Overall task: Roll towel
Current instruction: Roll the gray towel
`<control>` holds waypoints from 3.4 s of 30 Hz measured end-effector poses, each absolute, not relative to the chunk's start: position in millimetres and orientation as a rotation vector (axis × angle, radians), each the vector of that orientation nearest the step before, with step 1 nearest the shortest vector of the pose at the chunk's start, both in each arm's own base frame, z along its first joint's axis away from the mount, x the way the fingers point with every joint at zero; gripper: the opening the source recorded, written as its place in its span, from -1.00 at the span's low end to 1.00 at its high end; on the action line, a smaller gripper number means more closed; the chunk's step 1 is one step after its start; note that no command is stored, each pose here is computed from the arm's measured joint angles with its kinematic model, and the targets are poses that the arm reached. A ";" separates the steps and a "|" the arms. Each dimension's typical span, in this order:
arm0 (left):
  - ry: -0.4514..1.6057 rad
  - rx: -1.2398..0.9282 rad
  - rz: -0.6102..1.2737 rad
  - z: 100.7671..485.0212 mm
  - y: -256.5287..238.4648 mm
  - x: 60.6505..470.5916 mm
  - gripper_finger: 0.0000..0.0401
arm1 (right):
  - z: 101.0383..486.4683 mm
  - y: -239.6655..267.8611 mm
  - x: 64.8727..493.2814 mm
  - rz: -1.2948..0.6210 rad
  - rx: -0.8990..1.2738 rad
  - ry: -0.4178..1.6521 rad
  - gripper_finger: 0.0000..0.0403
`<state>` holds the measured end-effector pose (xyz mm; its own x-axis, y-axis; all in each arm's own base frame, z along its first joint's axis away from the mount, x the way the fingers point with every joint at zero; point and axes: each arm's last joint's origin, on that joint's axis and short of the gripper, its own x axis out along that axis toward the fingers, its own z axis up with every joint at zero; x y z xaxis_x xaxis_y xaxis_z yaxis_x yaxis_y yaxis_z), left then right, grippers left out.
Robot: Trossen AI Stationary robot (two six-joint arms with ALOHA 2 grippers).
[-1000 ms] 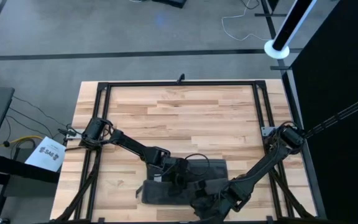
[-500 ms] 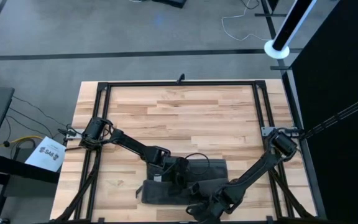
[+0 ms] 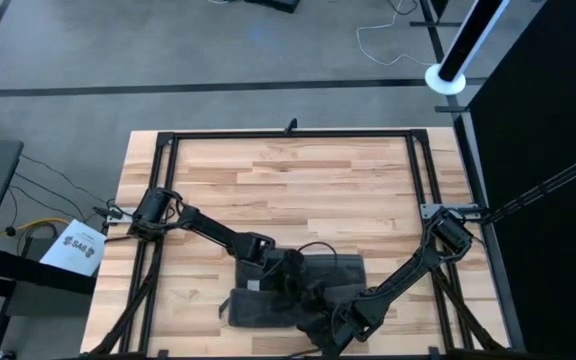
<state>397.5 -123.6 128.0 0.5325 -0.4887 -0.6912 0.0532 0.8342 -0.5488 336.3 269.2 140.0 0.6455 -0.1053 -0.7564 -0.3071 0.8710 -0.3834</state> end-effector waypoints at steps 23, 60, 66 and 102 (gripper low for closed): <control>1.040 0.079 -0.556 247.1 -193.6 271.7 -0.67 | 139.4 268.6 330.8 -0.027 -0.230 0.911 -0.85; 1.208 0.277 0.041 122.6 -240.5 271.5 -0.10 | 140.7 261.7 338.7 0.018 -0.173 0.950 -0.85; 1.245 0.189 0.006 146.4 -244.1 272.6 -0.91 | 153.8 265.8 335.7 0.079 -0.133 0.936 -0.85; 1.419 -0.261 -0.356 185.8 -176.1 313.1 -0.92 | 162.7 216.4 336.9 0.554 0.460 1.034 -0.85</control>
